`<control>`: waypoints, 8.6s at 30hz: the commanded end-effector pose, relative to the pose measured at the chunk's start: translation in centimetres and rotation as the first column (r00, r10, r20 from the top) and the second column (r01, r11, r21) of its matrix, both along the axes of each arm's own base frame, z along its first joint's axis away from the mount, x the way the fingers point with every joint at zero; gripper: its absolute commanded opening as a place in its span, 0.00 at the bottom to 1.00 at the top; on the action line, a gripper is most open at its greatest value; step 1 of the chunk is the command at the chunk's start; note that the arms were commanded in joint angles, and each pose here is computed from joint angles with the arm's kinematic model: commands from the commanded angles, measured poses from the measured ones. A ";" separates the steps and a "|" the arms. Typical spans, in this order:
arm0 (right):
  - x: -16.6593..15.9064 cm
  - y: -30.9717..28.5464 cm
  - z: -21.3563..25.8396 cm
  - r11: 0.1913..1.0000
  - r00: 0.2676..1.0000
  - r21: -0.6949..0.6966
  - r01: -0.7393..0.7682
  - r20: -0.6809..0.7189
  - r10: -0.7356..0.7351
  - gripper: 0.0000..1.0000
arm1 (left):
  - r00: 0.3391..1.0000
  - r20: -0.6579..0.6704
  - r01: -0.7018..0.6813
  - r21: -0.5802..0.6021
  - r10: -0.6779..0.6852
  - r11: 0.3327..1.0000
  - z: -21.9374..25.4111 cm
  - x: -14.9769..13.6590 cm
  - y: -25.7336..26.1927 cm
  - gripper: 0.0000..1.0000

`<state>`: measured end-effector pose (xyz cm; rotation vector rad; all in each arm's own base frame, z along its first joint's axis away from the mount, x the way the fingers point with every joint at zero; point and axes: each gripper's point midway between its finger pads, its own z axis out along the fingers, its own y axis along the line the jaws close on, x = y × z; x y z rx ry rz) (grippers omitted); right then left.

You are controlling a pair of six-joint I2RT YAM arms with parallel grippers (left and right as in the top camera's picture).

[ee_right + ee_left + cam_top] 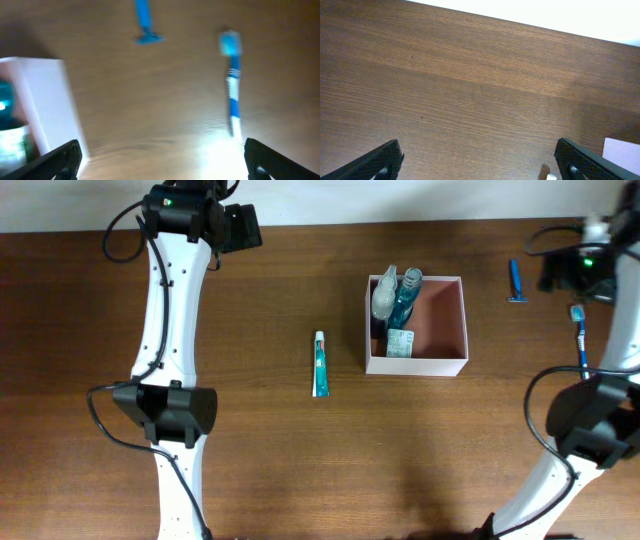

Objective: Pack container
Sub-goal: 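Release the soap bar in the box and move right gripper to toothbrush, then lower the right gripper onto the blue-white toothbrush handle, then close the right gripper on the toothbrush handle and lift it, then carry the toothbrush left and drop it into the pink box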

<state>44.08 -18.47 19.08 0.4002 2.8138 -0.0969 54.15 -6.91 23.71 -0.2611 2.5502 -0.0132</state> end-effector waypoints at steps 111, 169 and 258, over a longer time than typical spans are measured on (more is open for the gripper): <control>-4.1 -10.7 -14.5 0.994 0.997 0.095 -0.060 -0.049 0.065 0.04 | 1.000 0.000 -0.017 0.001 0.017 1.000 -0.1 0.1 0.4 1.00; -2.9 -10.4 -19.2 0.996 0.974 0.084 0.002 -0.225 0.017 0.38 | 1.000 0.000 -0.017 0.002 0.017 1.000 -0.1 0.1 0.4 0.99; 3.0 21.2 -0.6 0.890 0.970 0.409 -0.200 -0.047 0.239 0.05 | 1.000 0.000 -0.017 0.001 0.017 1.000 -0.1 0.1 0.4 0.99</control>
